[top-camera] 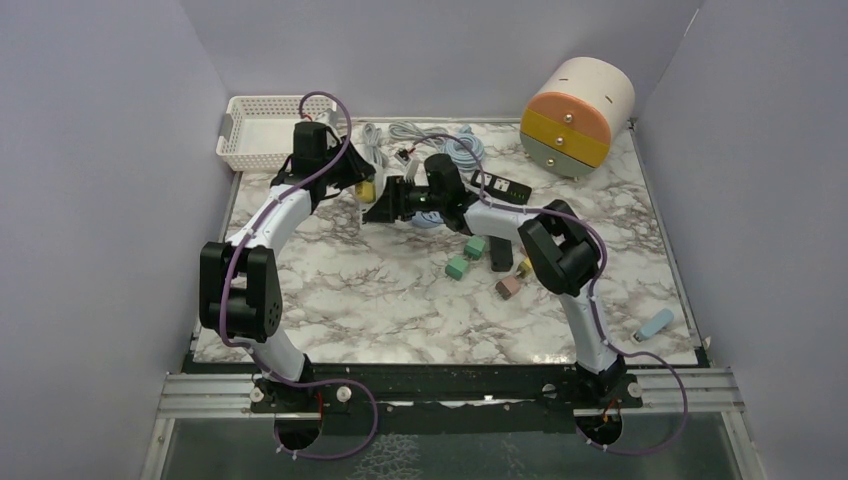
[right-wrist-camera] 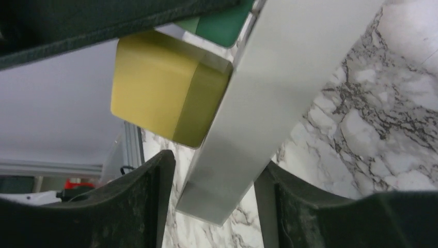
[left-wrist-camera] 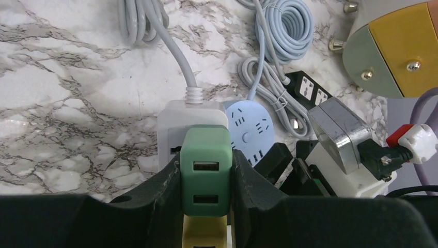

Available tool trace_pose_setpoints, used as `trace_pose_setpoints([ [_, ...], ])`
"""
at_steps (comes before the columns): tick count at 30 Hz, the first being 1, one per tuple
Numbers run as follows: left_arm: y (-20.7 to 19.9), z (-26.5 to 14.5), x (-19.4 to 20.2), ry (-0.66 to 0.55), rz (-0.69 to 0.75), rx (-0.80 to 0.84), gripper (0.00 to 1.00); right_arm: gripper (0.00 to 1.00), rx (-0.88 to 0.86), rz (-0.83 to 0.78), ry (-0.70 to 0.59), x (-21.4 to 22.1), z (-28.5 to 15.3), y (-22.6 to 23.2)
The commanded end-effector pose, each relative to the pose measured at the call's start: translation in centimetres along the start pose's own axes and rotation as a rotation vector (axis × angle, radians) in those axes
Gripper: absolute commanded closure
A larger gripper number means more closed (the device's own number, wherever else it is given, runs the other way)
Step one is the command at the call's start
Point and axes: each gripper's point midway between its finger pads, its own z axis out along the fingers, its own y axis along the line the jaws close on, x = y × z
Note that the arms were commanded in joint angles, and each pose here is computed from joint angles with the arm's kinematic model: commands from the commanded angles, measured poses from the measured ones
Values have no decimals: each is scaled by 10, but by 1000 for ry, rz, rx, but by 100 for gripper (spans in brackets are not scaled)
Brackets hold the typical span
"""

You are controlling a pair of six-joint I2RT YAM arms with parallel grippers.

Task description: Pull the plug off the socket

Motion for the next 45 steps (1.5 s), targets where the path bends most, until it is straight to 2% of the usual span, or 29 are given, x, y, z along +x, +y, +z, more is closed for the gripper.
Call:
trace_pose_setpoints([
  [1, -33, -9, -20, -67, 29, 122, 100, 65, -7, 6, 4, -5, 12, 1],
  [2, -34, -9, -20, -63, 53, 131, 100, 92, -17, 10, 13, -5, 12, 2],
  [3, -31, -10, -21, -50, 106, 119, 100, 98, -17, 9, 20, -5, 12, 2],
  [7, 25, -28, -47, -61, 333, -235, 100, 99, 11, -13, 23, -1, 4, -1],
  [9, 26, -33, -49, -55, 279, -128, 100, 99, 7, -18, 24, -1, 3, 0],
  [12, -7, -37, -35, -37, 53, 292, 100, 99, -11, -21, 28, -3, 5, 2],
  [13, -9, -37, -30, -22, -6, 347, 100, 99, -13, -21, 30, -3, 5, 3],
  [14, -1, -32, -27, -10, -25, 306, 100, 99, -13, -23, 31, -4, 5, 4],
  [15, 15, -25, -25, -11, 17, 174, 100, 99, -7, -27, 29, -4, 3, 3],
  [17, 50, -26, -30, -53, 198, -183, 100, 99, 2, -36, 26, -6, 1, 3],
  [18, 56, -31, -34, -73, 234, -228, 100, 99, 7, -38, 23, -7, -1, 3],
  [19, 52, -35, -36, -91, 192, -156, 100, 99, 10, -39, 21, -8, -2, 3],
  [22, 22, -49, -38, -131, -52, 281, 100, 99, 4, -37, 20, -9, -2, 3],
  [23, 21, -50, -37, -116, -111, 321, 100, 99, 2, -35, 21, -10, -2, 3],
  [24, 32, -44, -34, -96, -117, 244, 100, 99, 3, -34, 23, -9, -2, 2],
  [25, 46, -37, -32, -87, -41, 87, 100, 99, 5, -33, 23, -9, -2, 1],
  [27, 77, -40, -35, -109, 227, -325, 100, 99, 16, -35, 23, -10, -3, 0],
  [28, 71, -42, -33, -103, 254, -338, 100, 99, 21, -37, 23, -10, -4, 0],
  [29, 63, -43, -31, -99, 209, -251, 100, 99, 23, -40, 21, -11, -4, -1],
  [32, 29, -56, -33, -132, -64, 215, 100, 99, 23, -36, 23, -11, -4, -2],
  [33, 30, -57, -33, -131, -122, 289, 100, 99, 23, -34, 25, -11, -4, -2],
  [35, 49, -46, -29, -101, -94, 139, 100, 99, 25, -33, 28, -11, -4, -3],
  [37, 78, -44, -30, -112, 162, -279, 100, 99, 37, -33, 28, -12, -5, -5],
  [38, 85, -50, -33, -127, 264, -418, 100, 99, 43, -37, 26, -13, -7, -5],
  [39, 89, -55, -35, -136, 287, -458, 100, 99, 49, -39, 22, -14, -8, -6],
  [40, 88, -55, -35, -142, 234, -383, 100, 99, 57, -40, 19, -15, -8, -7],
  [43, 58, -54, -29, -154, -26, 117, 100, 99, 67, -31, 14, -18, -10, -11],
  [44, 54, -54, -25, -132, -90, 180, 100, 99, 67, -27, 15, -18, -10, -12],
  [45, 63, -49, -20, -104, -95, 109, 100, 99, 67, -22, 17, -17, -10, -13],
])
